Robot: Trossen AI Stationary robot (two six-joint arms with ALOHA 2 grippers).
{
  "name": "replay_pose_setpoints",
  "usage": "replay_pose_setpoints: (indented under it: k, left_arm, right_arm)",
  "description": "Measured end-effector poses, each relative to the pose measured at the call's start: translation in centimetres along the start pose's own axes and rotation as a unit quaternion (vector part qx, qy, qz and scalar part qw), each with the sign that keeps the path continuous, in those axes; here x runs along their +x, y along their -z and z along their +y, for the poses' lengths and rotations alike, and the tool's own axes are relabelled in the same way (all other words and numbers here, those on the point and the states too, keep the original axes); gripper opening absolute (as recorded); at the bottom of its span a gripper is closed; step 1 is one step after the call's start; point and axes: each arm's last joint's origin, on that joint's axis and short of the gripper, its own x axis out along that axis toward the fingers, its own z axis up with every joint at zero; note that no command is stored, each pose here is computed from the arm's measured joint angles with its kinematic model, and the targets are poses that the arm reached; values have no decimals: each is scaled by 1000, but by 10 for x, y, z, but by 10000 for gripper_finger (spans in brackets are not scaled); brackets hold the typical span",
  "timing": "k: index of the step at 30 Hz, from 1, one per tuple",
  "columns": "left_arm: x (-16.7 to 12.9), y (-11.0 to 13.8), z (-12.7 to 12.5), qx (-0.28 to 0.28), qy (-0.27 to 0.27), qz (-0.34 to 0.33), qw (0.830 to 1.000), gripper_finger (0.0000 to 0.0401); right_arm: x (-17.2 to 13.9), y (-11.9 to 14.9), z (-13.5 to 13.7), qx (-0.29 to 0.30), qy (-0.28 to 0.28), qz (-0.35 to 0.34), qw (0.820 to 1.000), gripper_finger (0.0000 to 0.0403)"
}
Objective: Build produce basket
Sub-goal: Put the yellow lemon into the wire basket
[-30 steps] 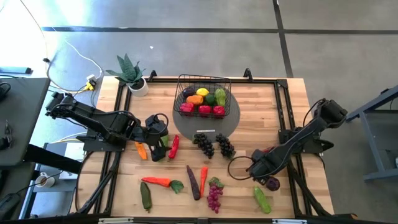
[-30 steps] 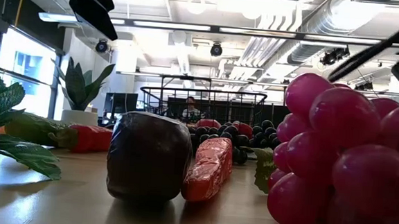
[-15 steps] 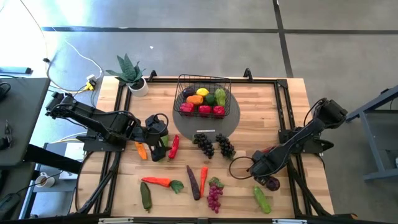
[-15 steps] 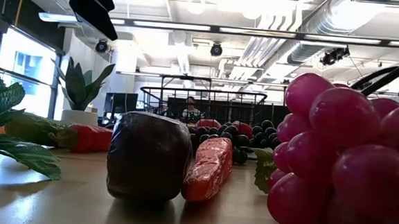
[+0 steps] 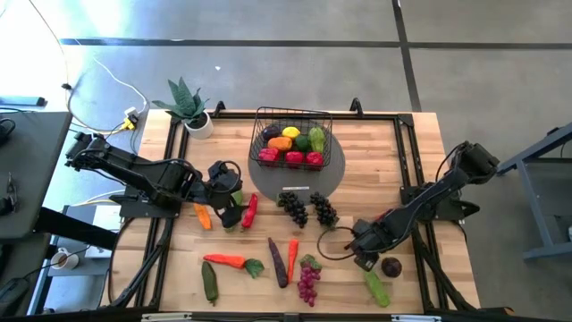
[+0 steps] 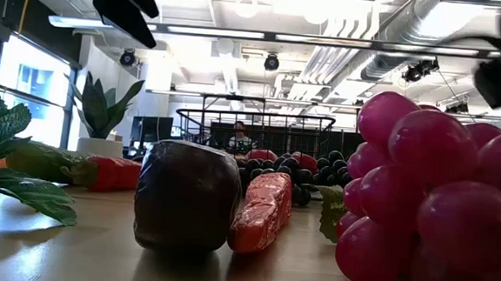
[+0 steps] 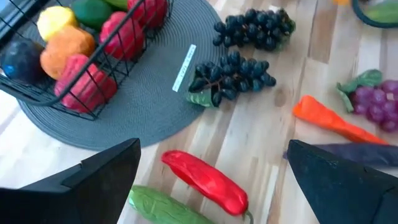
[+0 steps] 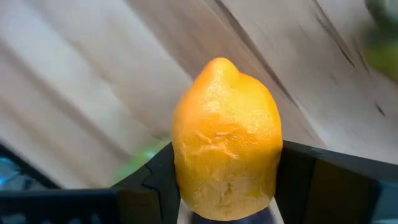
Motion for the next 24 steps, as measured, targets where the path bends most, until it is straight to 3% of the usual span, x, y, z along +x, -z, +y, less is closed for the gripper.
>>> replay_pose_setpoints:
  k: [13, 24]
  left_arm:
    - [0, -3, 5, 31, -75, -44, 996, 397]
    - [4, -9, 15, 5, -97, -45, 994, 397]
  right_arm:
    - [-64, -51, 33, -9, -95, -119, 988, 161]
    - [-117, -111, 24, -4, -127, -240, 962, 161]
